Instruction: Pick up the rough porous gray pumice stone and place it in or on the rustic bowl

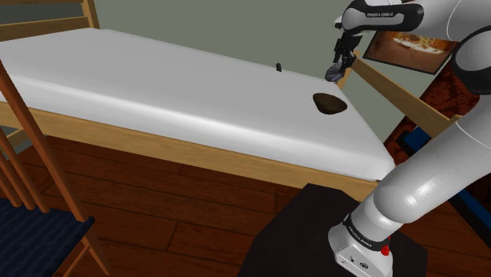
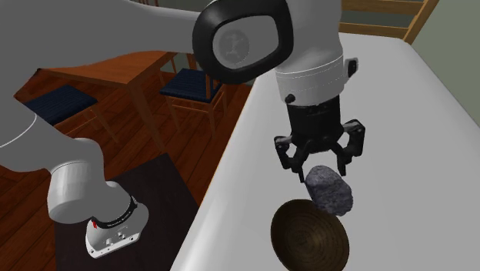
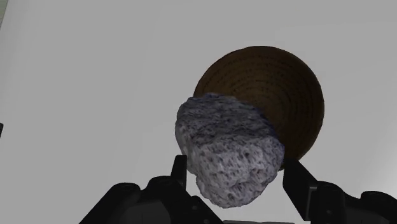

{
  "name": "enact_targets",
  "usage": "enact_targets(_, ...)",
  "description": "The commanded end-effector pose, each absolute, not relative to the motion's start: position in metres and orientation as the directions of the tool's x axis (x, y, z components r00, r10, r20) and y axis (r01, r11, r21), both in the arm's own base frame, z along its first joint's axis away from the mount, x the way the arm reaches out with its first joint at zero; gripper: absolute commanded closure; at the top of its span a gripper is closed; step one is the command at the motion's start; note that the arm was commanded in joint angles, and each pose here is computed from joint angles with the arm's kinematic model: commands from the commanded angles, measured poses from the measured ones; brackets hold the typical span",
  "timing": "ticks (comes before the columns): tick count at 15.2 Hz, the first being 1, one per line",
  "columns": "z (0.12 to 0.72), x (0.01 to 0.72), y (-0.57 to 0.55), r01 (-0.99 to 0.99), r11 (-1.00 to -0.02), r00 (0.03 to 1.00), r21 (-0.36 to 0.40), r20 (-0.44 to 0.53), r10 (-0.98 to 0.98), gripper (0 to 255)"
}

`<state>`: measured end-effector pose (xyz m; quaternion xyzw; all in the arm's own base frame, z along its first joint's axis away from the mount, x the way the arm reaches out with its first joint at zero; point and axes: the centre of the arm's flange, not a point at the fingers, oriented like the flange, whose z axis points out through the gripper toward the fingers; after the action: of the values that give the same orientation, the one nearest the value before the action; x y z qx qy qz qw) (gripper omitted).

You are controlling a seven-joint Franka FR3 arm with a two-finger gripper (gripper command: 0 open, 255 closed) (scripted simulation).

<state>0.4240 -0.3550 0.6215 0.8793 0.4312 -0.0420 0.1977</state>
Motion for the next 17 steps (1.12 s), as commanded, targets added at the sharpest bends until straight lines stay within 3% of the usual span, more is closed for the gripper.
enact_targets(1, 0.625, 0.409, -0.376, 0.776, -0.549, 0.624, 0.312, -0.245, 0.742, 255)
enact_targets(17, 0.540, 0.409, -0.376, 0.776, -0.549, 0.624, 0.312, -0.245, 0.742, 255)
